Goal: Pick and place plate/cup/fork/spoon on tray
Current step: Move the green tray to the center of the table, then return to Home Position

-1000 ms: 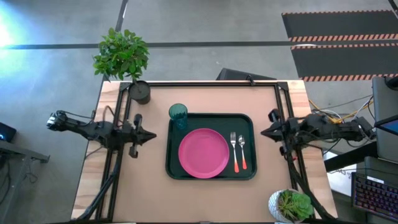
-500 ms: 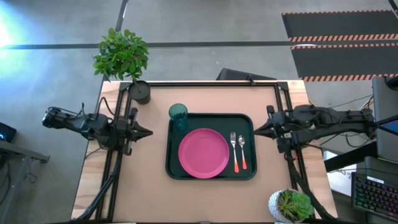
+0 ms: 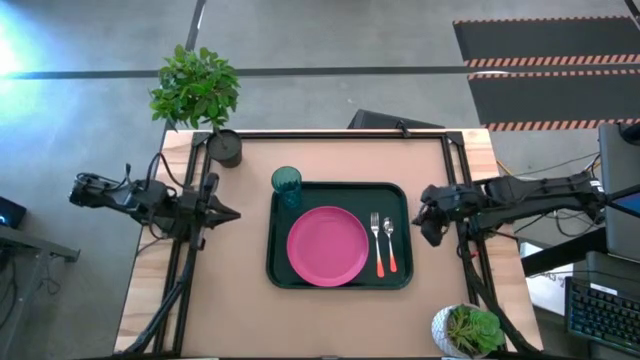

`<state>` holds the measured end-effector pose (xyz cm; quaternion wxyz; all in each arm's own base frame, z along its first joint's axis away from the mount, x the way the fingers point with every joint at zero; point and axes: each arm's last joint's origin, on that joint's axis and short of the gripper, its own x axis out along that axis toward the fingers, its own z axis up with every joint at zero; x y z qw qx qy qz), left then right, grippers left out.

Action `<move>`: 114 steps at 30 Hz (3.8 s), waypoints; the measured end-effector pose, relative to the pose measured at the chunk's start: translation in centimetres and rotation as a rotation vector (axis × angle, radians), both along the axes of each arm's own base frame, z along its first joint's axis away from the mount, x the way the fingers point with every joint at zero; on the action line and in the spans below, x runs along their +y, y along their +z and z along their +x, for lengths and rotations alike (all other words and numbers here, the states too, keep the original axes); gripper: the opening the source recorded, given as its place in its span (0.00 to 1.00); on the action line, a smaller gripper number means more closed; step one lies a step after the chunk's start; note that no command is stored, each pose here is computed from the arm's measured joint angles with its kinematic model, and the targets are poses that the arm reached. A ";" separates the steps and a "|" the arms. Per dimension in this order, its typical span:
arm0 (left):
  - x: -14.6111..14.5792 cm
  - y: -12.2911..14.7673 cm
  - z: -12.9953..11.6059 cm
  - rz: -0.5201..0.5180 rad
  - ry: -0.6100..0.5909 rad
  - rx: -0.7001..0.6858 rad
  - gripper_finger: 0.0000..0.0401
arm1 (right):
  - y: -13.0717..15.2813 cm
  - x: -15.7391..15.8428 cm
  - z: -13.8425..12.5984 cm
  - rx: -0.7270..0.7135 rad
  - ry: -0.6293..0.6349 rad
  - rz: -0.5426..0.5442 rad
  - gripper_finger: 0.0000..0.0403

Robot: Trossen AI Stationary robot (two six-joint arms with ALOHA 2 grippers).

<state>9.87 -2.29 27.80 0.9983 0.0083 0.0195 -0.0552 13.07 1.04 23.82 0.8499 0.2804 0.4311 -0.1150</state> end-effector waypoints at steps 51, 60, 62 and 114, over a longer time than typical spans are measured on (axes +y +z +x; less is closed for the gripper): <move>0.0 0.0 -0.1 -0.004 -0.005 -0.005 0.00 | -10.5 -0.4 -0.1 -0.059 -0.264 0.056 0.02; 0.0 0.0 0.0 -0.002 -0.004 0.000 0.00 | -5.9 0.0 2.9 -0.627 0.109 -0.223 0.02; 0.0 -0.1 0.1 -0.001 -0.004 0.003 0.00 | -5.1 0.1 3.1 -0.719 0.170 -0.304 0.02; -0.8 -8.8 2.1 -0.011 -0.053 -0.174 0.00 | -2.3 -1.2 -3.6 -1.084 0.447 -0.541 0.02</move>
